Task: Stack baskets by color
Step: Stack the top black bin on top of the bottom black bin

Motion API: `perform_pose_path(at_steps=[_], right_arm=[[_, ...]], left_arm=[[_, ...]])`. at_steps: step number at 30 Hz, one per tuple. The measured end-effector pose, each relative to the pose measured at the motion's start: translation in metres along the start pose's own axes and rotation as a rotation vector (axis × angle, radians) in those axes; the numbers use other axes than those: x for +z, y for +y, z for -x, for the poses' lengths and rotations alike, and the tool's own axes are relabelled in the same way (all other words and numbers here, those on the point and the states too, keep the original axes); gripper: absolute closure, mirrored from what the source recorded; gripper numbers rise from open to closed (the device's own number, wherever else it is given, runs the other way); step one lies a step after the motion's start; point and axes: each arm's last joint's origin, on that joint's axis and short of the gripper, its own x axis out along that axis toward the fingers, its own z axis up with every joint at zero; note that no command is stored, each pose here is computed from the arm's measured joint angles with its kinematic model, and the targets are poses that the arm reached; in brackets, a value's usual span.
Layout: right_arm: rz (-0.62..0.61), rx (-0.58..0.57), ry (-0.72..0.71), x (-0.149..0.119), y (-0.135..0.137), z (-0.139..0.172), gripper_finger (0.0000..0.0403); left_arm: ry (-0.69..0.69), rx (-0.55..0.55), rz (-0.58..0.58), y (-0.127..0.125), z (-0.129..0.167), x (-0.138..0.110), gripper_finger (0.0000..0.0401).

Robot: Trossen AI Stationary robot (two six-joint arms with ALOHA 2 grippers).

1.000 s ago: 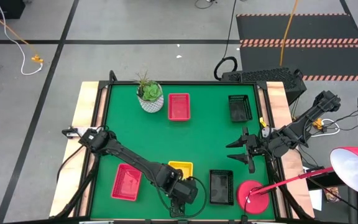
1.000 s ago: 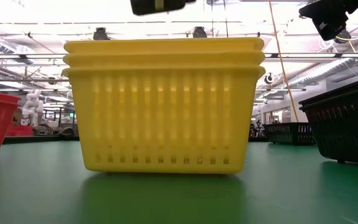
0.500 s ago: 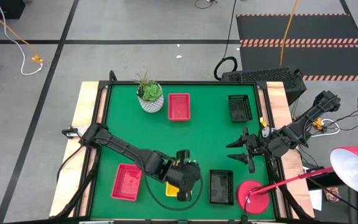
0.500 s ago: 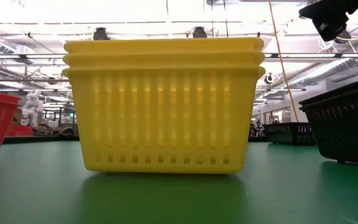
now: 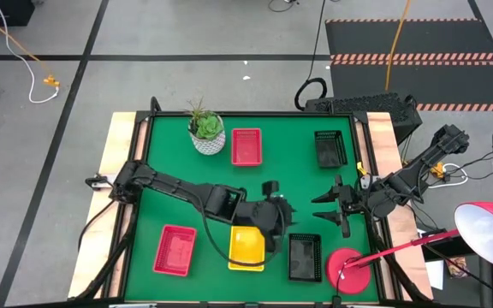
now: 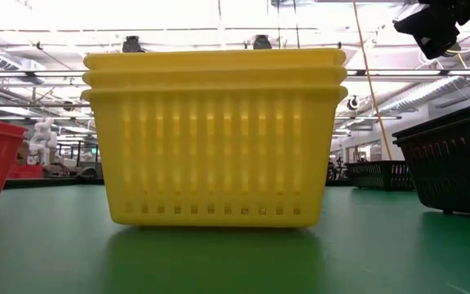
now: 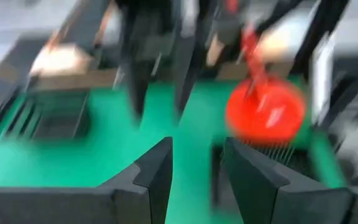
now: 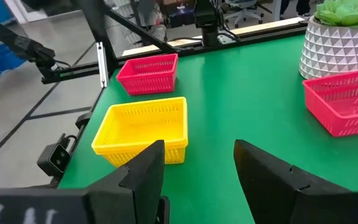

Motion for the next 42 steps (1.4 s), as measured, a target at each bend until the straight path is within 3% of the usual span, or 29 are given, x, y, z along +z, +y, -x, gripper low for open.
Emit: perform_pose_path(at_steps=[6, 14, 18, 21, 27, 32, 39, 42], right_arm=[[-0.023, 0.0, 0.004, 0.0, 0.0, 0.0, 0.0216], [-0.025, -0.005, 0.015, -0.002, -0.001, 0.0, 0.0216], [-0.02, -0.012, 0.026, -0.003, -0.001, 0.0, 0.0216], [-0.012, -0.015, 0.031, -0.003, -0.002, 0.0, 0.0216], [-0.002, -0.031, 0.034, -0.01, -0.004, -0.003, 0.0216], [0.0, -0.039, -0.058, -0.02, -0.009, -0.011, 0.0216], [0.125, -0.037, -0.267, -0.02, -0.017, -0.016, 0.0216], [0.14, -0.05, -0.282, -0.021, -0.019, -0.017, 0.0216]], left_arm=[[-0.295, -0.145, 0.008, 0.005, -0.026, 0.0, 0.0254], [-0.406, -0.129, 0.071, 0.022, -0.048, -0.048, 0.0254], [-0.488, -0.126, 0.144, 0.046, -0.02, -0.063, 0.0254], [-0.474, -0.134, 0.155, 0.059, 0.003, -0.085, 0.0254], [-0.532, -0.154, 0.199, 0.064, 0.046, -0.128, 0.0254], [-0.554, -0.125, 0.216, 0.063, 0.06, -0.172, 0.0254], [-0.566, -0.093, 0.29, 0.078, 0.061, -0.194, 0.0254], [-0.555, -0.093, 0.276, 0.078, 0.06, -0.194, 0.0254]])
